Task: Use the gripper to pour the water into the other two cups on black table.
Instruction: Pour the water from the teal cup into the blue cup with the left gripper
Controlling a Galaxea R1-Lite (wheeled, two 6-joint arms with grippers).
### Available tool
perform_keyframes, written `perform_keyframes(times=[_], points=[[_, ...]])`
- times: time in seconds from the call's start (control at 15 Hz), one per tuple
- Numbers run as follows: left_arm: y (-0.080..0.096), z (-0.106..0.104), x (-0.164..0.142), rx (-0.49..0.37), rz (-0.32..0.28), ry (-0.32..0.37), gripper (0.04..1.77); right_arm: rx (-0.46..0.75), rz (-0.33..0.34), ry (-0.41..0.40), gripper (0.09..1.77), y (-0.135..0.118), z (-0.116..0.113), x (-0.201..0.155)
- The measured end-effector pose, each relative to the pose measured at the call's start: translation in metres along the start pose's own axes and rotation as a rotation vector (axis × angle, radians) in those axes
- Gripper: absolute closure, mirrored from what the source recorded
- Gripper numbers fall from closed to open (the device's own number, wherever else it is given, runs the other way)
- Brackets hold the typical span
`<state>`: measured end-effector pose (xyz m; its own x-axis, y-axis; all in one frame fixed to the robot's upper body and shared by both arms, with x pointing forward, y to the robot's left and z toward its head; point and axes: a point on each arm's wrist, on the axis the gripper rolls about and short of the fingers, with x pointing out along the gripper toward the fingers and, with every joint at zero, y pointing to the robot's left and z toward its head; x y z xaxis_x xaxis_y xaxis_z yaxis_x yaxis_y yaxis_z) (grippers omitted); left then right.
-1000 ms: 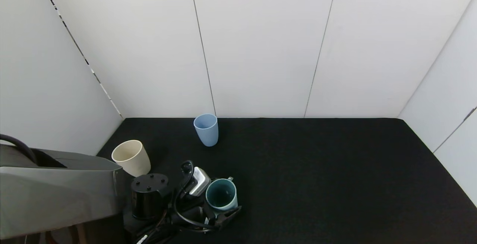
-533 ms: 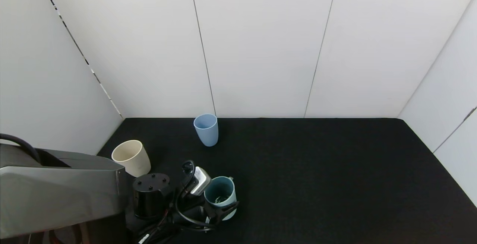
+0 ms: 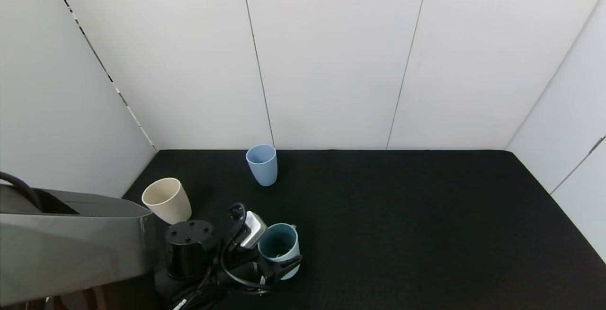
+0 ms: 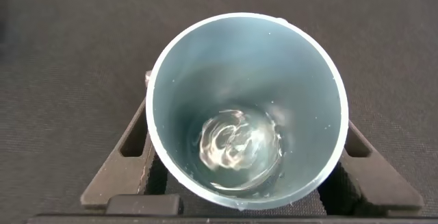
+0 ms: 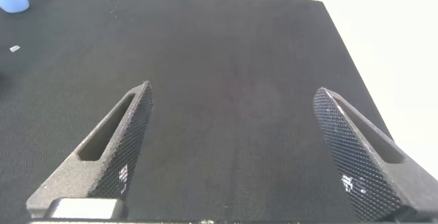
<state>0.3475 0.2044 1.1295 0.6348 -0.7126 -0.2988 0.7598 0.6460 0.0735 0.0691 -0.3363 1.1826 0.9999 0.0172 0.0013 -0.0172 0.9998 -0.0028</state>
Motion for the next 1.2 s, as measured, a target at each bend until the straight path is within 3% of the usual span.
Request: perform_keyframes(times=[0.47,0.93,1.2], points=[[0.004,0.019,-0.015,0.019,0.041,-0.054,0.63,0.0,0.0,0.0,0.15,0.0,0.0,0.0],[0.028,0.036,-0.036,-0.032,0.109,0.031,0.63,0.0,0.0,0.0,0.15,0.0,0.0,0.0],[0.052,0.062,-0.047,-0.023,0.164,0.072,0.63,0.0,0.0,0.0,0.15,0.0,0.0,0.0]])
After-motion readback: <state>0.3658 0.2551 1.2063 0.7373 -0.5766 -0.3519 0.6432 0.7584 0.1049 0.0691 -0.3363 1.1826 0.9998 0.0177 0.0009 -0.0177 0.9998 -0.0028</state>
